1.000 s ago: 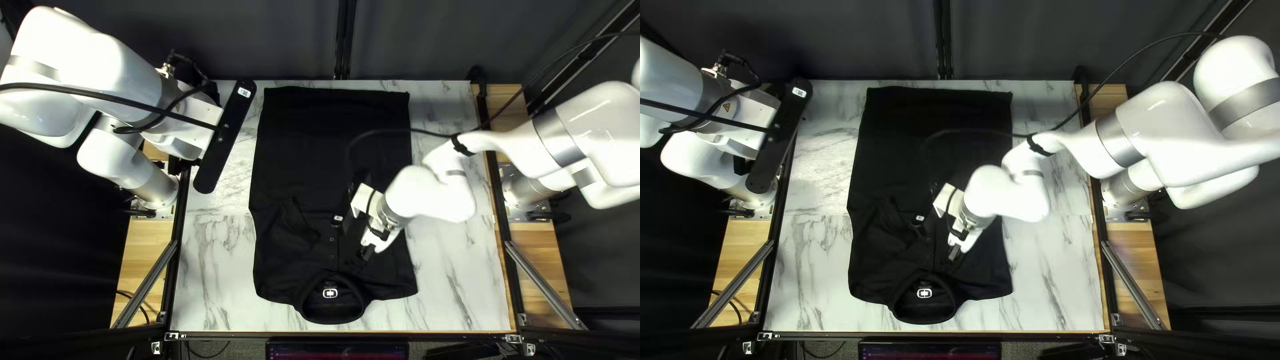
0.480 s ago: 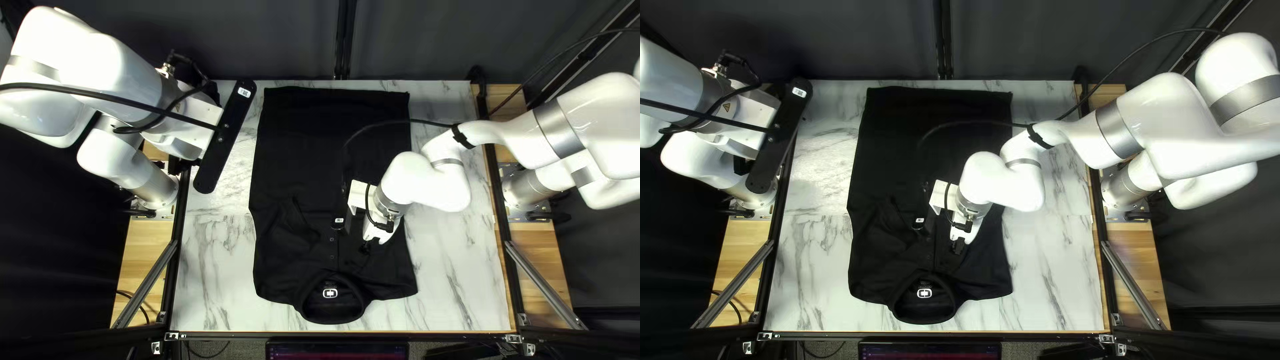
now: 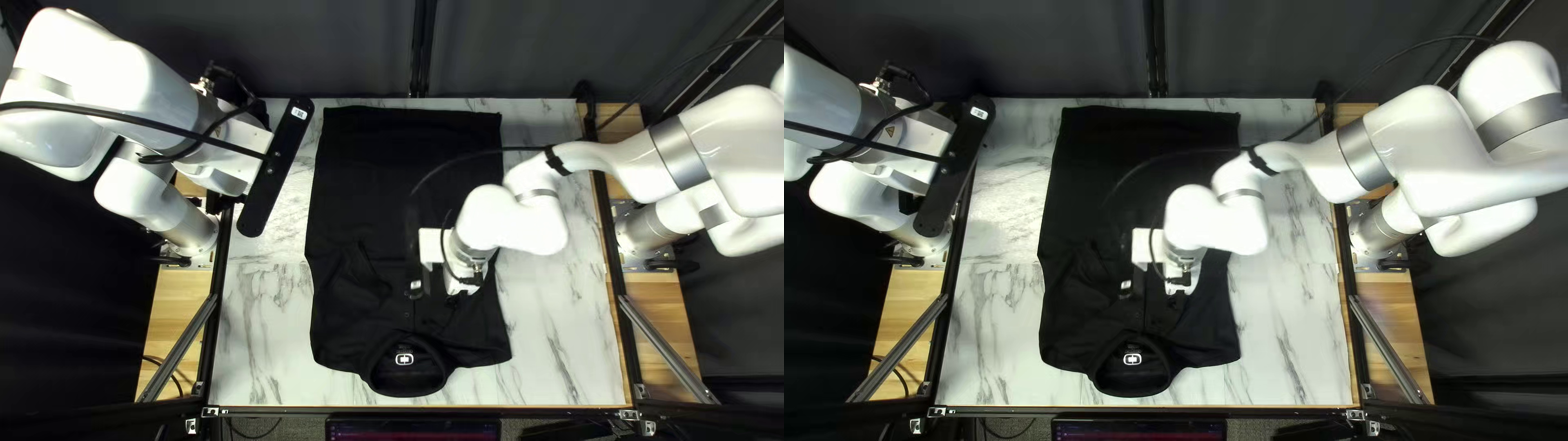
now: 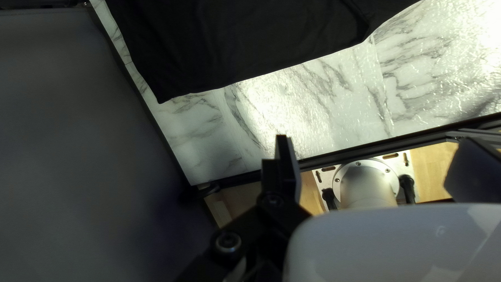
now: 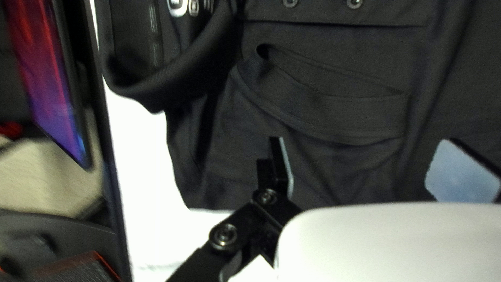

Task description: Fold t-shirt

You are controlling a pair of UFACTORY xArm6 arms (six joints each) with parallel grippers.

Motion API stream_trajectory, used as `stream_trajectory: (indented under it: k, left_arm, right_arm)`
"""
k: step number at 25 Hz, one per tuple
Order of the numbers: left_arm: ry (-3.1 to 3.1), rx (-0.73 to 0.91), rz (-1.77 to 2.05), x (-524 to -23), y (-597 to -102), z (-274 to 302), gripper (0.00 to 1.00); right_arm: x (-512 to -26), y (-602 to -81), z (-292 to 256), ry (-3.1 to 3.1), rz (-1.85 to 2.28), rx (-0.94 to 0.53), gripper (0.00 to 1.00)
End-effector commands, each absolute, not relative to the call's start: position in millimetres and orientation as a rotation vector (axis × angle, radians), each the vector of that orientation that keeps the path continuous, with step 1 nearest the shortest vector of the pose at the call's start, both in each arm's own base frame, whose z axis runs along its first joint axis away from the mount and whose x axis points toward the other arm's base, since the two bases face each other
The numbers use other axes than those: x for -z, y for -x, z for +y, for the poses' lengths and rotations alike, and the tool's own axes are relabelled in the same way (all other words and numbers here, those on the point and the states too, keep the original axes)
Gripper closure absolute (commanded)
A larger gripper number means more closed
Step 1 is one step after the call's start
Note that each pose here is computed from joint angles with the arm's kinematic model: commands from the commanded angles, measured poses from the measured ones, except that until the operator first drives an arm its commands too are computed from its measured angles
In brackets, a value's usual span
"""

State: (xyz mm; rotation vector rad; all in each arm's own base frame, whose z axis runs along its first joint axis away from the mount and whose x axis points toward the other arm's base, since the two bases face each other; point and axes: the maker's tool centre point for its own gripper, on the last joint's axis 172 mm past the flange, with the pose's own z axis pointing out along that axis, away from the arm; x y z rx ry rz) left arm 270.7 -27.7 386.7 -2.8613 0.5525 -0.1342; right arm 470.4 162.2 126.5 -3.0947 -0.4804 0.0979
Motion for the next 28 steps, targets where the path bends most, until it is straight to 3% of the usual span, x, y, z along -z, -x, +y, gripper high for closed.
stream_trajectory:
  k: [1,8,18,28]
  left_arm:
    - [2.861,0.134,0.552,-387,-271,-28,0.00]
    - [2.861,0.134,0.552,-387,-271,-28,0.00]
    - [2.861,0.134,0.552,-387,-271,-28,0.00]
    - [2.861,0.134,0.552,-387,-271,-28,0.00]
  right_arm:
    - [-127,-470,161,3.100,-0.489,-0.106,0.00]
    - [-125,-463,152,3.064,-0.545,-0.060,0.00]
    - [-110,-445,183,2.792,-1.401,-0.021,0.00]
    - [-109,-446,184,2.783,-1.424,-0.014,0.00]
